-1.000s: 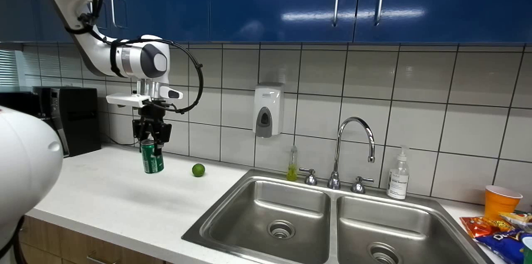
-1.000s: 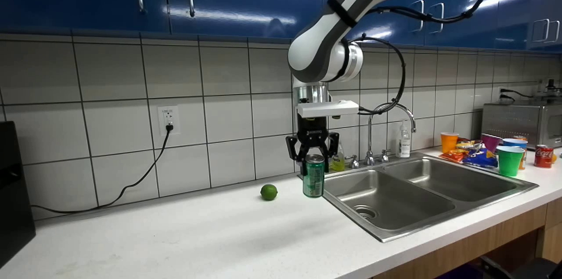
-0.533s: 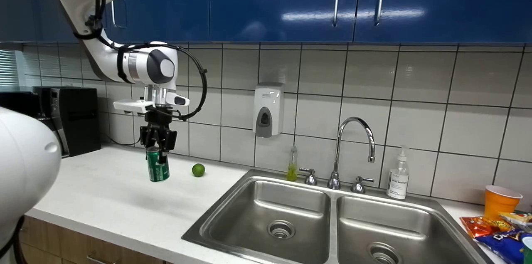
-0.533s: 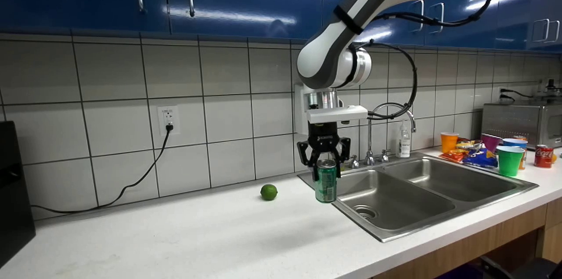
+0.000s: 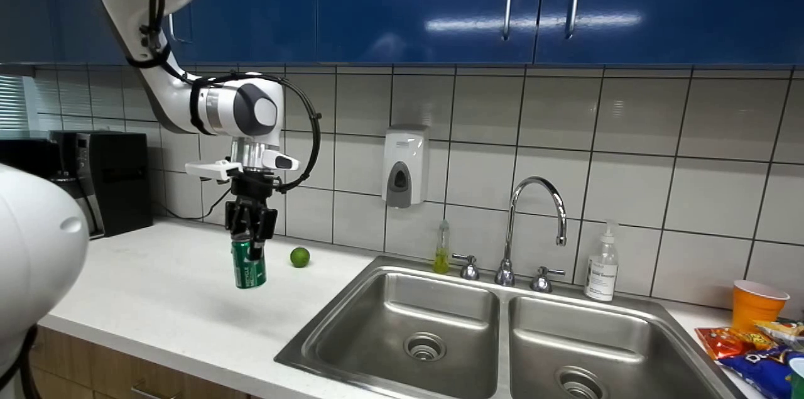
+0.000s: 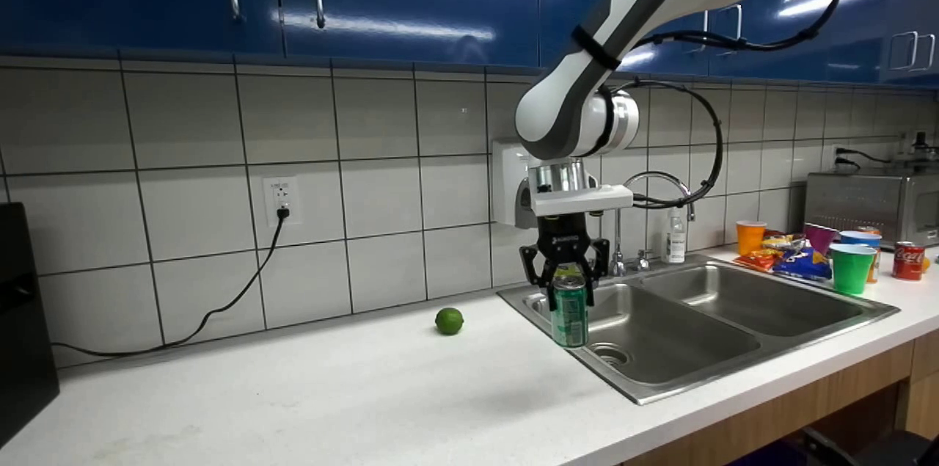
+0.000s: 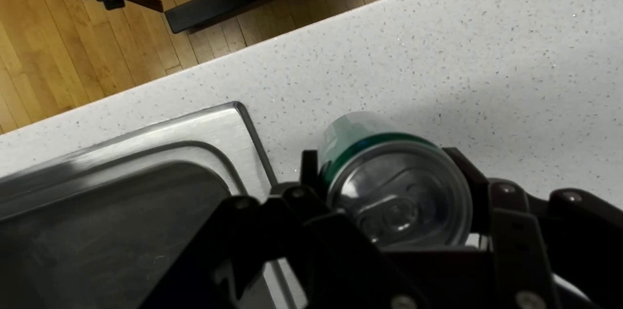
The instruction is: Put the can inside the sink
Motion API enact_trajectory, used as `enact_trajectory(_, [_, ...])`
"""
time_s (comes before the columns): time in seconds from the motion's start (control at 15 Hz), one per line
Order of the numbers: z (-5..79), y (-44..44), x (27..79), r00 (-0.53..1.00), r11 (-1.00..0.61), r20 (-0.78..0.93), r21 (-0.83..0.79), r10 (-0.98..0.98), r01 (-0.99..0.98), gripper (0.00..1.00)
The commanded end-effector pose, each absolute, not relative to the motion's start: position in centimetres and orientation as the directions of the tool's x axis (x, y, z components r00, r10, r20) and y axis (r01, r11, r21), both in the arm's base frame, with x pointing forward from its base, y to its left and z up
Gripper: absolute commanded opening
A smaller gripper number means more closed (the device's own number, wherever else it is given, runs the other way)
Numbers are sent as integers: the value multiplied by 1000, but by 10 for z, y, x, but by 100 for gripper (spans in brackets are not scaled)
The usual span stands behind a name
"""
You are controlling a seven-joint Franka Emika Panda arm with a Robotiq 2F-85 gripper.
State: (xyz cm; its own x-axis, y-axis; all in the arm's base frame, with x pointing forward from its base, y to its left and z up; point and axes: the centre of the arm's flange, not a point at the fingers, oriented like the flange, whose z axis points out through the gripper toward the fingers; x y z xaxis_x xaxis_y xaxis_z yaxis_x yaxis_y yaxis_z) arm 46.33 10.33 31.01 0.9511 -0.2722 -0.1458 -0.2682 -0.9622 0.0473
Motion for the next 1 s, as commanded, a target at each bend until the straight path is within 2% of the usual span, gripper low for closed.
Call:
enact_trajectory(0.0, [317, 86, 454, 933, -943, -139, 70, -331, -325, 38])
enact_trajectory(0.93, [286, 23, 463, 878, -895, -173, 98, -446, -435, 38])
